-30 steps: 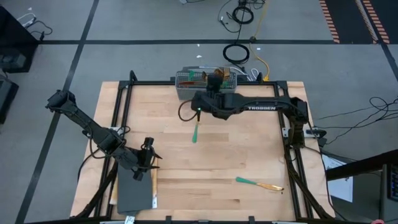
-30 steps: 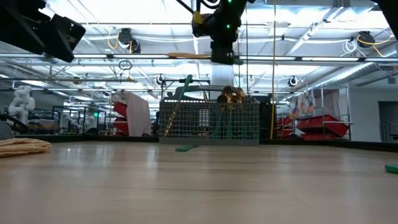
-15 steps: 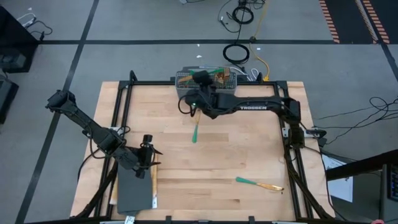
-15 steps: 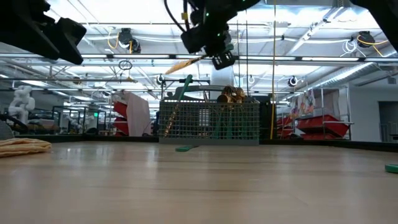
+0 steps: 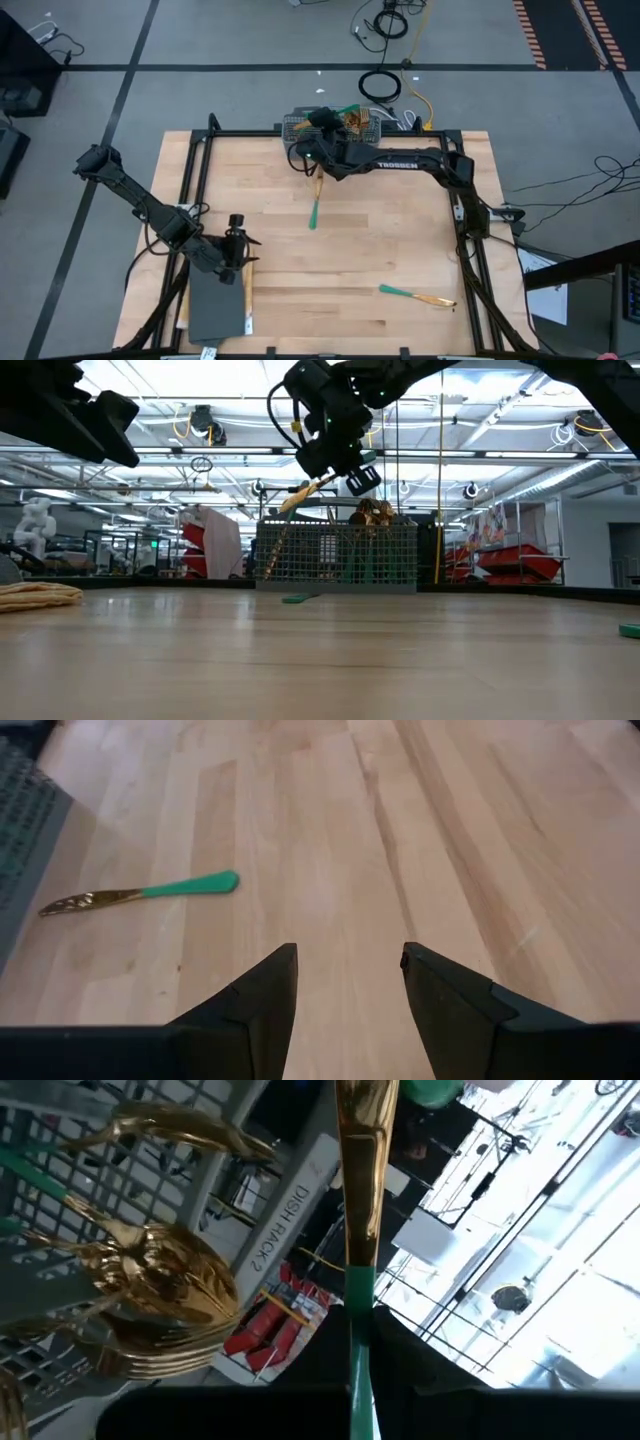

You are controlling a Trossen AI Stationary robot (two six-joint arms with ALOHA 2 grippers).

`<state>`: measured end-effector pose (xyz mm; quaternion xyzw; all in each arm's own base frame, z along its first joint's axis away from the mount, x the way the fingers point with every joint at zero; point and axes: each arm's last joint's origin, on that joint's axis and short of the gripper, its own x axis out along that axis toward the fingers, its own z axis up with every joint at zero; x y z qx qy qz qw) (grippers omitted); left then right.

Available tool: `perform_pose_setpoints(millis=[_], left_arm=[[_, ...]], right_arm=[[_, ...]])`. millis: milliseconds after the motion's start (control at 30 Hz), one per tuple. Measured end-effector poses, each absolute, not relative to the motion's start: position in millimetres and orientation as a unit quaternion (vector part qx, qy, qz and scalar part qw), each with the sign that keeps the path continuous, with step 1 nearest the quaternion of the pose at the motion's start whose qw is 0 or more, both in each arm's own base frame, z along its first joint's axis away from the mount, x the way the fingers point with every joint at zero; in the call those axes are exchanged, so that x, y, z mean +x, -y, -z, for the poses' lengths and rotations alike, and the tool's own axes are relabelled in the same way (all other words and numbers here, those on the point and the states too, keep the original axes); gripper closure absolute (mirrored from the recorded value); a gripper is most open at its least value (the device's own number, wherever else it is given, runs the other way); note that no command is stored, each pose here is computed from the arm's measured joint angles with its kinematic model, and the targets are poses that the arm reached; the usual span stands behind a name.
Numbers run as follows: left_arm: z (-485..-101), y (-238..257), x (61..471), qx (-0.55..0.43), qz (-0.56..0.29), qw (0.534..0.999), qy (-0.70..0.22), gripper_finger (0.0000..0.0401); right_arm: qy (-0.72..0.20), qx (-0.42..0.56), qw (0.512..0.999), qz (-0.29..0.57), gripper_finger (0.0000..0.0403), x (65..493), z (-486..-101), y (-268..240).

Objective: Sort silverware
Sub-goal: Put the green knife into the gray silverware holder

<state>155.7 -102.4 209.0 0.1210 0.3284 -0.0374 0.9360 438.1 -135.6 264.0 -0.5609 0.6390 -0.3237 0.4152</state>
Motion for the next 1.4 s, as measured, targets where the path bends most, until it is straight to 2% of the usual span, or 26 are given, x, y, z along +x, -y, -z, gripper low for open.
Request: perform_pose_setpoints(millis=[433, 867, 1400], left_arm=[[-207.6, 99.2, 154.6, 0.139, 0.003, 0.934, -0.329, 0.0212], [-207.2, 98.8, 154.2, 0.142, 0.0, 0.933, -0.331, 0.0212], [-207.3, 98.0, 154.2, 0.148, -0.012, 0.933, -0.327, 0.0212]], right_arm=[[-0.652, -0.6, 0.386, 0.258, 0.0402, 452.2, -239.4, 140.7], [-0.647, -0.623, 0.376, 0.227, 0.04, 456.1, -240.1, 139.7], [-0.618, -0.631, 0.408, 0.233, 0.0284, 460.7, -244.5, 140.1]])
